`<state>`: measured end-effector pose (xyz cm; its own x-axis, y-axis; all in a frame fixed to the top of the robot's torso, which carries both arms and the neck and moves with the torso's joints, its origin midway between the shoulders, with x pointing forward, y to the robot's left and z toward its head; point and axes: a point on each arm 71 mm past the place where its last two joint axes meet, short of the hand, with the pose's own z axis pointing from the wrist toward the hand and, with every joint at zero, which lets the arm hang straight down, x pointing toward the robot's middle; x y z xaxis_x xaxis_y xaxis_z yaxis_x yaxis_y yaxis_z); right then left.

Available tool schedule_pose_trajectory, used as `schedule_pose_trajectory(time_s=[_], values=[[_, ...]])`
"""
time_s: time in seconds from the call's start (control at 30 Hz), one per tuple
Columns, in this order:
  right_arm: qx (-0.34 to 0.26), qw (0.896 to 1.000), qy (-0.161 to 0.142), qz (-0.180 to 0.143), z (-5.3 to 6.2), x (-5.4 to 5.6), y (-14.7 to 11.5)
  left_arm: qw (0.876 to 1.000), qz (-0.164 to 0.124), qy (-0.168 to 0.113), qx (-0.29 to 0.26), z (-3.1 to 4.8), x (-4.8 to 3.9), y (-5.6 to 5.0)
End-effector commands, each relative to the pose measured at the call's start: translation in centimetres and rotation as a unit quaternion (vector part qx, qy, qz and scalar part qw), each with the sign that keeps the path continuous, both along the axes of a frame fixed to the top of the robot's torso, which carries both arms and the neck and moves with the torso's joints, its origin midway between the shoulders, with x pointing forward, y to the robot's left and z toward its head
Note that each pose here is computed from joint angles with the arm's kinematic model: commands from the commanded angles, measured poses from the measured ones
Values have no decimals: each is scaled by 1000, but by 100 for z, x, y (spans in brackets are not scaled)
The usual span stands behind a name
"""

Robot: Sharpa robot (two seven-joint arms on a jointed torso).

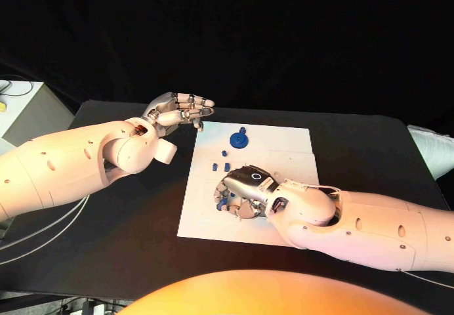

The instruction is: Assemble the parts on the task board

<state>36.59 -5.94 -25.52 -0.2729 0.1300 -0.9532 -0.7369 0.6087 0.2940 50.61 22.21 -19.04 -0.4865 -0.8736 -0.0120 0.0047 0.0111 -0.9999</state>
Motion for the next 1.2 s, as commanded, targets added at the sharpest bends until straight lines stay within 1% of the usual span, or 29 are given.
schedule_pose_trajectory(time_s=[0.03,0.4,0.73,1.2], values=[[-17,1000,-3,6,-26,-9,18,1000,-7,-2,-4,11,-9,-21],[-32,999,9,16,-81,-46,114,1000,-8,-2,-4,12,-9,-28],[-5,1000,11,18,-52,-70,119,1000,-6,-1,-3,10,-7,-26],[34,999,-1,0,-5,-43,49,1000,-6,0,-2,8,-7,-18]])
